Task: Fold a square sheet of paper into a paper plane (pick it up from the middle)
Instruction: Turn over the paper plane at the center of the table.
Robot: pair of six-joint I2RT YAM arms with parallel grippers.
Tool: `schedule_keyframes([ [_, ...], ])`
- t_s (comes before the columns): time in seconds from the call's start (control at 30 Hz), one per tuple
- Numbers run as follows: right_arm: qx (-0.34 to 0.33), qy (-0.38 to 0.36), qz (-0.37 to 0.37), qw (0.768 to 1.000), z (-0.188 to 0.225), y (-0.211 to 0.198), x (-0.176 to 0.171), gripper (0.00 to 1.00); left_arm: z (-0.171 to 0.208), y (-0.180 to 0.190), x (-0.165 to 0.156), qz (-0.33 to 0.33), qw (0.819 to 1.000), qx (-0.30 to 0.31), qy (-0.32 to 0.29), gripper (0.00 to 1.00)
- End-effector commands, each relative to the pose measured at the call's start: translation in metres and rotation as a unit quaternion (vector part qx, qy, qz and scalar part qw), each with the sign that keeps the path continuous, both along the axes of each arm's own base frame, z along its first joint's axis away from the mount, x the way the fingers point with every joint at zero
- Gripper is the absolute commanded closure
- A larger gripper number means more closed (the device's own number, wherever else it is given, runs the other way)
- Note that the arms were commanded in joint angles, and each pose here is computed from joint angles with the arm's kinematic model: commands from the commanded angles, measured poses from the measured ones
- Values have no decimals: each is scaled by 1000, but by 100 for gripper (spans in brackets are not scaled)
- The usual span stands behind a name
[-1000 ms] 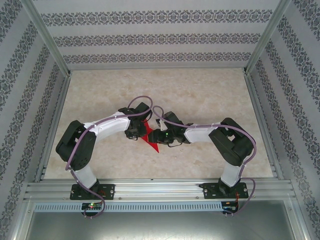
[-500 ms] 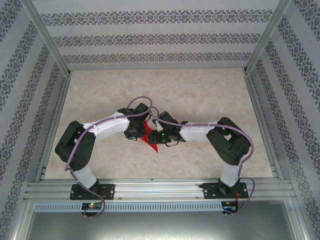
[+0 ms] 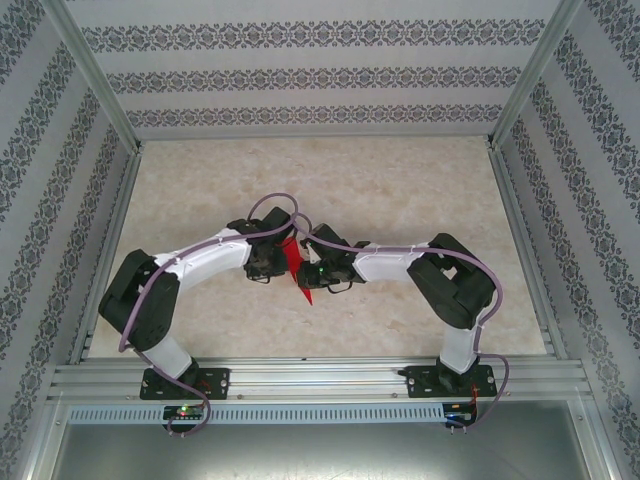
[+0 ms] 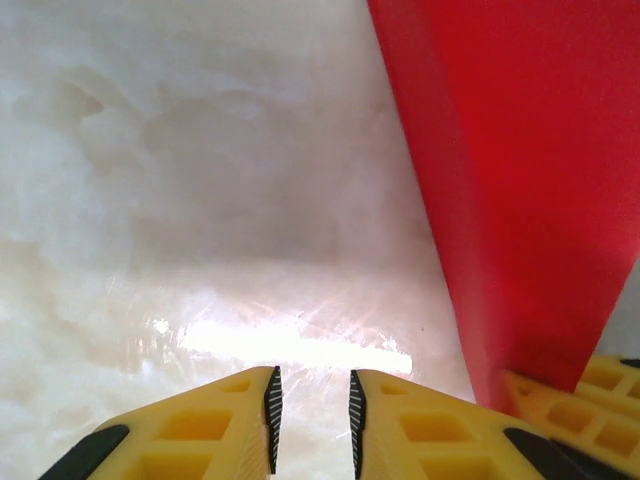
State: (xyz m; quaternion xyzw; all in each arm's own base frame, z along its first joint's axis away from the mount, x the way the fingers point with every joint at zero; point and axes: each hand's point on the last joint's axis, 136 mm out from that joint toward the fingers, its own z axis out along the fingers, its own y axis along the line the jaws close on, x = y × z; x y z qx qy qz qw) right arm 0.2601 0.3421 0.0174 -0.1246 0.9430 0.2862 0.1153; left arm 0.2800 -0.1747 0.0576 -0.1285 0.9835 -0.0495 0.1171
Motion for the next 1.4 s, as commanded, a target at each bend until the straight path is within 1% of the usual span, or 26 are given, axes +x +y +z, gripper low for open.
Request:
schedule_keyframes([
  [0.0, -46, -39, -25, 998, 16, -16, 9, 94, 28, 4, 10, 16, 998, -21, -64, 69],
  [0.1, -96, -70, -67, 991, 30, -43, 21, 98, 48, 11, 12, 22, 994, -27, -107, 67],
  [0.17, -134, -88, -92, 983, 38, -61, 28, 98, 55, 19, 12, 31, 991, -22, -127, 64],
  [0.27, -185, -100, -116, 971, 42, -82, 35, 98, 61, 32, 8, 50, 988, -12, -147, 64],
  [0.33, -202, -99, -121, 967, 41, -87, 38, 98, 63, 40, 6, 65, 986, -6, -155, 63],
  [0.5, -234, -78, -117, 962, 27, -86, 43, 96, 64, 52, 1, 84, 983, 2, -162, 63],
  [0.7, -237, -56, -113, 963, 9, -76, 44, 92, 64, 57, -2, 86, 983, 6, -162, 62],
  [0.83, -243, -41, -118, 962, -5, -78, 40, 84, 63, 57, -2, 86, 983, 5, -160, 61],
  [0.9, -246, -33, -117, 962, -12, -79, 36, 78, 61, 57, -2, 85, 984, 5, -158, 61],
  [1.07, -251, -18, -115, 961, -27, -80, 31, 77, 61, 56, -1, 85, 984, 1, -156, 60],
  [1.27, -292, 22, -117, 949, -70, -88, 6, 77, 59, 57, -1, 86, 985, 3, -152, 61],
  [1.37, -275, 21, -130, 952, -62, -83, 8, 76, 60, 60, -1, 89, 984, 8, -154, 60],
])
